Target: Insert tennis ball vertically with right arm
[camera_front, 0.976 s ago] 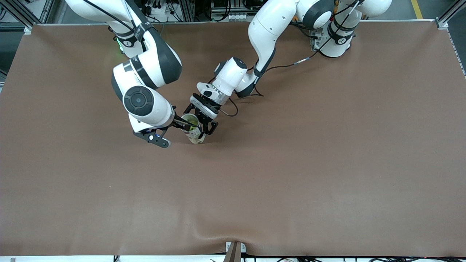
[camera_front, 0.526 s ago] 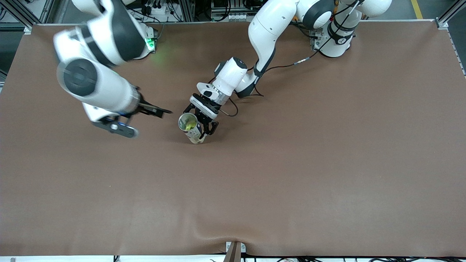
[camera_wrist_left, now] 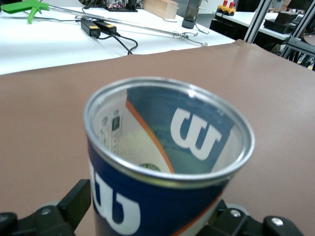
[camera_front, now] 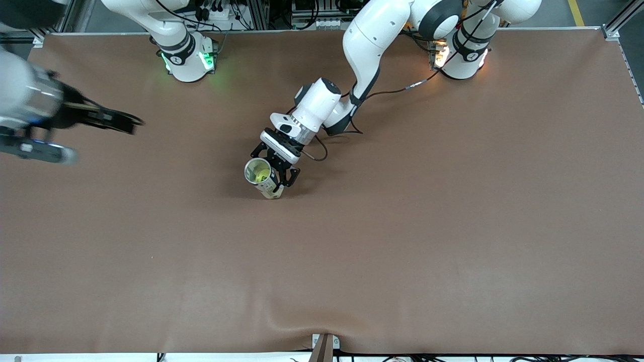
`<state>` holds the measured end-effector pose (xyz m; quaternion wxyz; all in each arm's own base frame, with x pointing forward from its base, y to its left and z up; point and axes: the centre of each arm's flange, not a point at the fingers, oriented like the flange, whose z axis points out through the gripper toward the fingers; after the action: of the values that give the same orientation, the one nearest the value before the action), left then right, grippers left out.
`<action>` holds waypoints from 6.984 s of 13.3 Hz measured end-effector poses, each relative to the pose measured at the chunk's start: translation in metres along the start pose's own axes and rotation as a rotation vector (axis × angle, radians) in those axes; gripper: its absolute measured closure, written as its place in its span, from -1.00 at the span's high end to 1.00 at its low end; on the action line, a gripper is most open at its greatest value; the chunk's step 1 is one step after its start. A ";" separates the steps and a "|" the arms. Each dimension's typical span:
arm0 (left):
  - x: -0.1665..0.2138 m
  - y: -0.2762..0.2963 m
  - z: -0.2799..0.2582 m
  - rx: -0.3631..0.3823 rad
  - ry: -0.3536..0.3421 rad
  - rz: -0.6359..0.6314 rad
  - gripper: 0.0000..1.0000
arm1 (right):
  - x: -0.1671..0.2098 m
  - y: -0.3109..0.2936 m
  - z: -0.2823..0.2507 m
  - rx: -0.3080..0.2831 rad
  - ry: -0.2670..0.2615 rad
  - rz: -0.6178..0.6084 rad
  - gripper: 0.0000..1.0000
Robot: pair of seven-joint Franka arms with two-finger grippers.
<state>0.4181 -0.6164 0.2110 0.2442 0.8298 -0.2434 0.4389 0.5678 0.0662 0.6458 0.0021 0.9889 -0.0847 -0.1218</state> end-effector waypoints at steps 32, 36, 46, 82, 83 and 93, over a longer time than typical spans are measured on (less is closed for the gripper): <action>-0.022 -0.009 -0.003 0.036 -0.063 -0.090 1.00 | -0.044 0.080 0.036 0.017 0.262 -0.113 1.00; -0.024 -0.002 -0.004 0.031 -0.065 -0.103 1.00 | -0.029 0.079 0.033 0.014 0.270 -0.108 1.00; -0.027 0.000 -0.005 0.028 -0.072 -0.110 1.00 | -0.022 0.079 0.035 0.012 0.262 -0.104 1.00; -0.042 -0.011 -0.001 0.021 -0.171 -0.105 1.00 | -0.022 0.079 0.035 0.011 0.258 -0.104 1.00; -0.042 -0.011 -0.002 0.021 -0.173 -0.105 1.00 | -0.022 0.079 0.035 0.011 0.258 -0.104 1.00; -0.051 -0.006 -0.004 0.026 -0.189 -0.149 1.00 | -0.022 0.079 0.036 0.011 0.256 -0.104 1.00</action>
<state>0.3943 -0.5995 0.1687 0.2413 0.8864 -0.1969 0.3426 0.5246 -0.0072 0.6187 0.0011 0.9994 -0.0330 0.0059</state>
